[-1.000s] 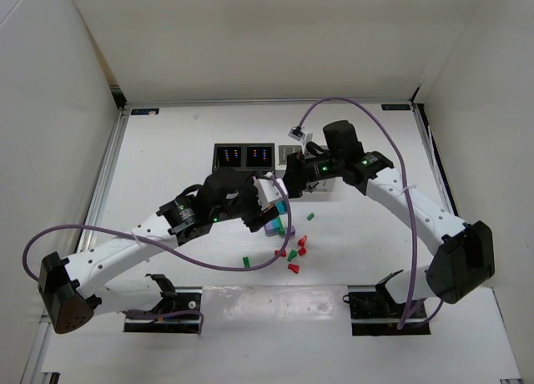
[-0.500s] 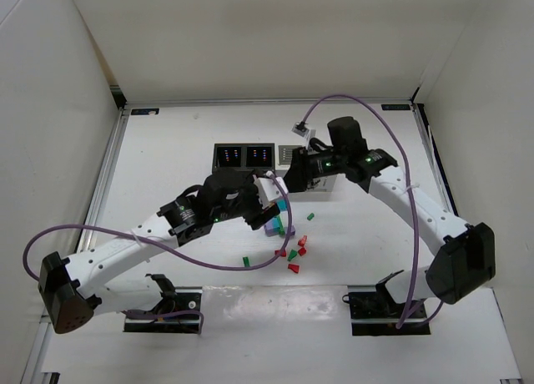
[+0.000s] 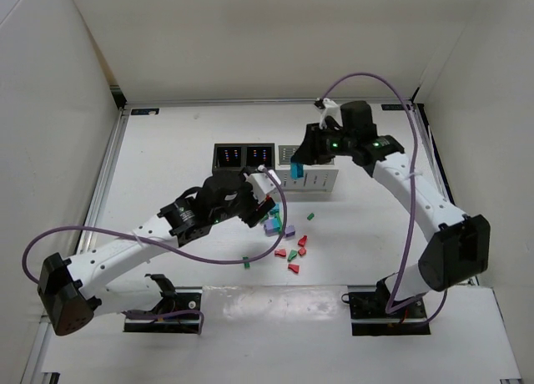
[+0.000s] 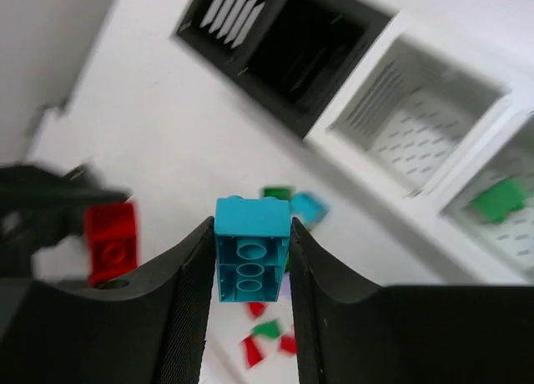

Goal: Sort the legos into containers by color

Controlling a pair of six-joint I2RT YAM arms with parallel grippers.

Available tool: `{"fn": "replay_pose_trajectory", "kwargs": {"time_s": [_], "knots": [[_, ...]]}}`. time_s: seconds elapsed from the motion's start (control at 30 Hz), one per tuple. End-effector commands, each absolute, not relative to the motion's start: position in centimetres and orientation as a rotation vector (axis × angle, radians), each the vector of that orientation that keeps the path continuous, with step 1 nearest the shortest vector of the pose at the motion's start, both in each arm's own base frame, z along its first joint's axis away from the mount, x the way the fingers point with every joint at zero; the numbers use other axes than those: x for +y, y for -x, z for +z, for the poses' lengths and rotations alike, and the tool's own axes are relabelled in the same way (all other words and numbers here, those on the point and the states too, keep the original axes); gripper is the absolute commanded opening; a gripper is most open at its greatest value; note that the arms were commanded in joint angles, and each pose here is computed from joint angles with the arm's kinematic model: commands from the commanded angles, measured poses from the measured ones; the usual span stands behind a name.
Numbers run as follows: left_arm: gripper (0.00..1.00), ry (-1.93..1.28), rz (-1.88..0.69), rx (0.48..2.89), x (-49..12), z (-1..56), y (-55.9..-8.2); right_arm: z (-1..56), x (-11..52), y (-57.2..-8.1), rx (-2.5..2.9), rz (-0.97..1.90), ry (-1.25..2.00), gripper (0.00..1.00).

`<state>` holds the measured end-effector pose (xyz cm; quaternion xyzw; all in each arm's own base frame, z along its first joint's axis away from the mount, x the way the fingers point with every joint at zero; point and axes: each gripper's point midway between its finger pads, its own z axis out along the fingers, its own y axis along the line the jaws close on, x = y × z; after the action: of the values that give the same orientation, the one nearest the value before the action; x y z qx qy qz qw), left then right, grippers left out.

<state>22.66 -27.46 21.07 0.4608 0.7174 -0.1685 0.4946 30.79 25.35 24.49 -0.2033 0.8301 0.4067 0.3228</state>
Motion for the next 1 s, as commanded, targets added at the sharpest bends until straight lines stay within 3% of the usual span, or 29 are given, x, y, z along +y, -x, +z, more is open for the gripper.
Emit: {"fn": "replay_pose_trajectory", "kwargs": {"time_s": [0.0, 0.17, 0.3, 0.67, 0.9, 0.93, 0.97], "knots": [[0.47, -0.993, -0.371, 1.76, -26.9, 22.7, -24.5, 24.9, 25.5, -35.9, 2.093, 0.691, 0.499, 0.0], [0.47, -0.823, -0.324, 1.825, -25.5, 23.7, -26.6, 23.6, 25.3, -40.3, 2.029, 0.401, 0.362, 0.0], [0.47, -0.726, -0.301, 1.861, -24.7, 23.9, -27.6, 23.4, 25.3, -42.4, 1.96, 0.371, 0.27, 0.0], [0.5, -0.478, -0.193, 1.947, -22.7, 24.1, -29.6, 21.0, 25.7, -42.4, 1.931, 0.205, 0.256, 0.0], [0.51, -0.25, -0.119, 2.005, -21.6, 25.4, -31.1, 20.0, 25.8, -42.1, 1.937, 0.219, 0.236, 0.19], [0.51, -0.21, -0.071, 2.011, -20.8, 25.3, -31.3, 20.1, 26.0, -42.1, 1.934, 0.232, 0.237, 0.31], [0.51, -0.169, -0.081, 2.011, -21.2, 25.8, -31.7, 20.0, 26.0, -42.0, 1.94, 0.241, 0.233, 0.36]]}}
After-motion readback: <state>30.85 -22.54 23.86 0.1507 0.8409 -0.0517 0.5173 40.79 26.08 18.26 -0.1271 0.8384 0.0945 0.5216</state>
